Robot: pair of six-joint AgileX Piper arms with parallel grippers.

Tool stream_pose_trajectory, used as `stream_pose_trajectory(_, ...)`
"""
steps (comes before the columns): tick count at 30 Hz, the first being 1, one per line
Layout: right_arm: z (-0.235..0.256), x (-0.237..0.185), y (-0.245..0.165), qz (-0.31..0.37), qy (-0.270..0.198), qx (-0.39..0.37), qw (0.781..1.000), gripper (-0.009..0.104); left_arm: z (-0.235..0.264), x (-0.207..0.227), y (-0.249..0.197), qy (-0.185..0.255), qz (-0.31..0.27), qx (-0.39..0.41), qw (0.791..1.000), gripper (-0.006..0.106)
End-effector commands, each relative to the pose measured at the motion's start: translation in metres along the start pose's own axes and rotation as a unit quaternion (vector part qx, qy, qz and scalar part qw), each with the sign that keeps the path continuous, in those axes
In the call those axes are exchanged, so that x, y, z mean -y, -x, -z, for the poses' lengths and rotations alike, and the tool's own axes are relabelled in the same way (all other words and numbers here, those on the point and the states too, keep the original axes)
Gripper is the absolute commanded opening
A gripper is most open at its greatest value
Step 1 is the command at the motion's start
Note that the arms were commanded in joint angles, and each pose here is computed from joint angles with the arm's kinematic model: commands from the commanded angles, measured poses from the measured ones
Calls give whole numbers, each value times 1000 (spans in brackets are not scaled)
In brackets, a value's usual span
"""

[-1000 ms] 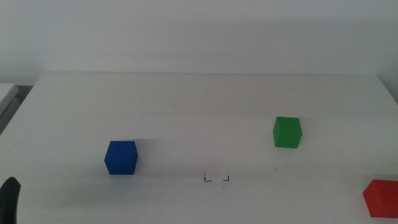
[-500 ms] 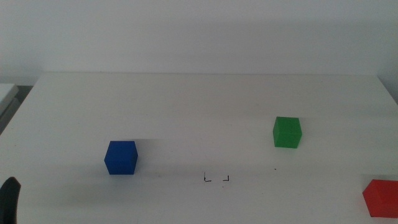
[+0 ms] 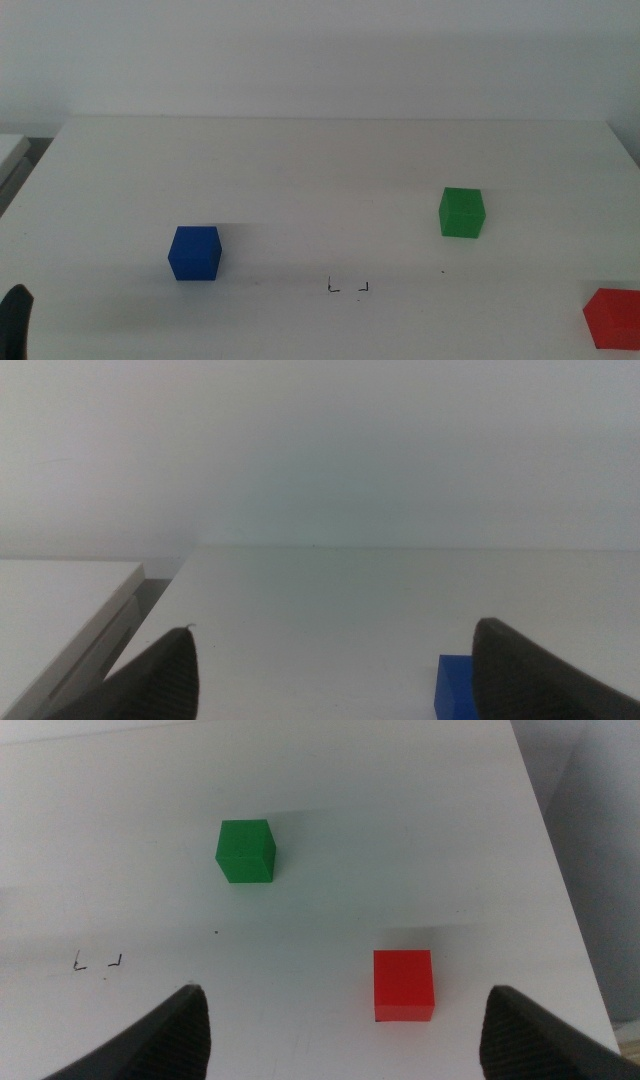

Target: Stack red cubes first, then green, then blue cubes in a specific spot.

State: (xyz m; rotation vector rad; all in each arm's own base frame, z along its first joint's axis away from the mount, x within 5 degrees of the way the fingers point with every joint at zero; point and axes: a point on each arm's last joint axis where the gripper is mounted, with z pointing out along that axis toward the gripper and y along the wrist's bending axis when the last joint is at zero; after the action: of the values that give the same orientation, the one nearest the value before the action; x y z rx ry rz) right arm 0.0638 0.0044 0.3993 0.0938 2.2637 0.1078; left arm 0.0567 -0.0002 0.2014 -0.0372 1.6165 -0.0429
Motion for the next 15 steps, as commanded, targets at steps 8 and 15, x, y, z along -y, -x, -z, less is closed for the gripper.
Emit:
stream_pose_trajectory(8, 0, 1, 3, 2, -8, -1, 1000, 84, 0, 0, 1, 1, -1, 9, 1000, 92)
stream_pose_trajectory(15, -43, 6, 23, 6, -30, -80, 996, 84, 0, 0, 1, 1, -1, 9, 1000, 92)
